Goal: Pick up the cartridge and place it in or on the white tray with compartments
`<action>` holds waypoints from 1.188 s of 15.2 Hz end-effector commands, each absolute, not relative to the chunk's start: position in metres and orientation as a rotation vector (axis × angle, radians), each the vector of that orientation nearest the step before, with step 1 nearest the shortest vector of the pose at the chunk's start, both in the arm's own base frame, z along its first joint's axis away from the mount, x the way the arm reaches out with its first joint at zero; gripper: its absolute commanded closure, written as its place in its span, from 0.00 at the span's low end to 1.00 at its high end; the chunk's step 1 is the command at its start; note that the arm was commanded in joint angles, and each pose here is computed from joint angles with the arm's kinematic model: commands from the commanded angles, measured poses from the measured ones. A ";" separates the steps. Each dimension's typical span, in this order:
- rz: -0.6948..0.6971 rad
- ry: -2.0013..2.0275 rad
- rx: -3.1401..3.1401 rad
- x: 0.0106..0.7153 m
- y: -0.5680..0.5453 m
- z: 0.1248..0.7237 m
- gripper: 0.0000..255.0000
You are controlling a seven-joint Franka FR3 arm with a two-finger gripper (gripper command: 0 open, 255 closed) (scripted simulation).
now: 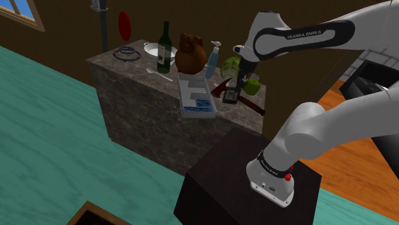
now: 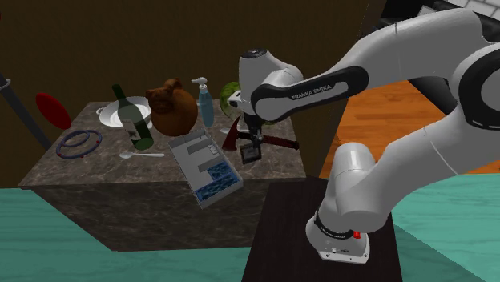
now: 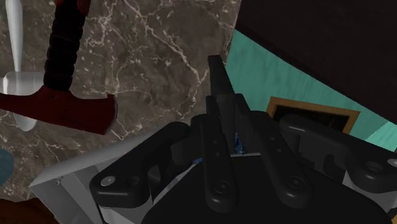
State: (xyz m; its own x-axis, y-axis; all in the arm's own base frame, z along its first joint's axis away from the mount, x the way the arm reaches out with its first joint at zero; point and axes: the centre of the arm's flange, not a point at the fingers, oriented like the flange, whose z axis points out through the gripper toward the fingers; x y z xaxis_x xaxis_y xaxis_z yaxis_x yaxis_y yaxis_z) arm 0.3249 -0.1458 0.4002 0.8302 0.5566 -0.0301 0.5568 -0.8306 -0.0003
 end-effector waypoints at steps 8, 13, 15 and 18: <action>-0.045 0.912 2.997 0.440 -0.126 0.410 1.00; -0.045 0.912 2.997 0.505 -0.116 0.415 1.00; -0.045 0.912 2.997 0.531 -0.112 0.417 1.00; -0.045 0.912 2.997 0.567 -0.106 0.420 1.00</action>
